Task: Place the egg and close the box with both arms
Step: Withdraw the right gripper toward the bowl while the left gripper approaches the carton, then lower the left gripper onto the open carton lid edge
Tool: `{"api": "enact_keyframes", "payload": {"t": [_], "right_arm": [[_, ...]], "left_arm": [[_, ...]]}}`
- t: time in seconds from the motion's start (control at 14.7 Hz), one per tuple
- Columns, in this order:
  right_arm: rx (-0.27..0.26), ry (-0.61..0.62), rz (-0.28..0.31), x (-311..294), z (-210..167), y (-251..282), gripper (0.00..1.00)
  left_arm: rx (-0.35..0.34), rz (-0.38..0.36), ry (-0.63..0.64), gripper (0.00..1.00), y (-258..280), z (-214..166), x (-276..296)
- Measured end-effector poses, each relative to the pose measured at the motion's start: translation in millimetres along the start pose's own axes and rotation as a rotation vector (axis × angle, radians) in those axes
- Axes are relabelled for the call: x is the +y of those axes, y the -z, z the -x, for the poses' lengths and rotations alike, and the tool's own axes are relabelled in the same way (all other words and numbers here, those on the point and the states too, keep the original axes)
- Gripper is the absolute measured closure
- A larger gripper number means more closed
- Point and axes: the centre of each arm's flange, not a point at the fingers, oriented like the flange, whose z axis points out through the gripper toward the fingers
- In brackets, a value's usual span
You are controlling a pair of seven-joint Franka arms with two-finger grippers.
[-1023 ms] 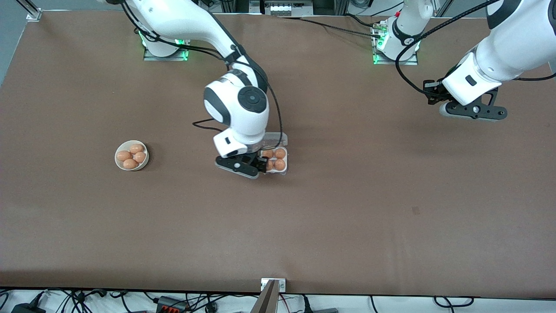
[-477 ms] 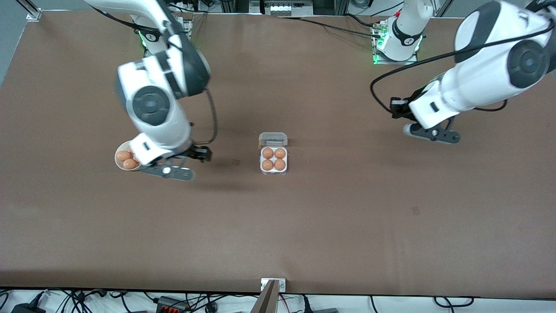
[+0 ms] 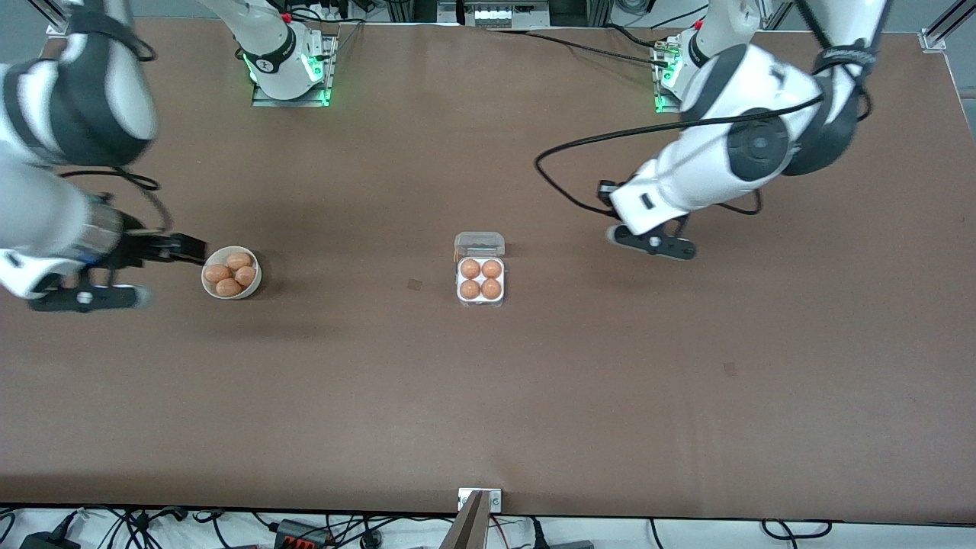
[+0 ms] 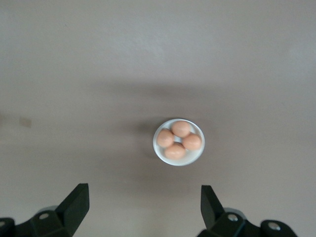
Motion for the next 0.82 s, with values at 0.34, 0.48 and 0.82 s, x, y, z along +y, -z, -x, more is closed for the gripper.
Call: {"api": "enact_keyframes", "payload": {"t": [0.34,0.48,0.82], "right_arm": [[0.032,-0.033,-0.039,61.3,34.4,6.9,0.0],[0.122,-0.044,-0.035,62.3,58.0,2.2,0.0],[0.113,-0.046,-0.043,54.0,105.9,-32.6,0.0]], "left_arm": [[-0.015,-0.003,-0.01,0.99,-71.5,-5.9,63.6],[-0.037,-0.01,-0.01,0.99,-97.7,-6.1,78.6],[-0.042,-0.008,-0.037,0.99,-141.6,-6.9,109.9]]}}
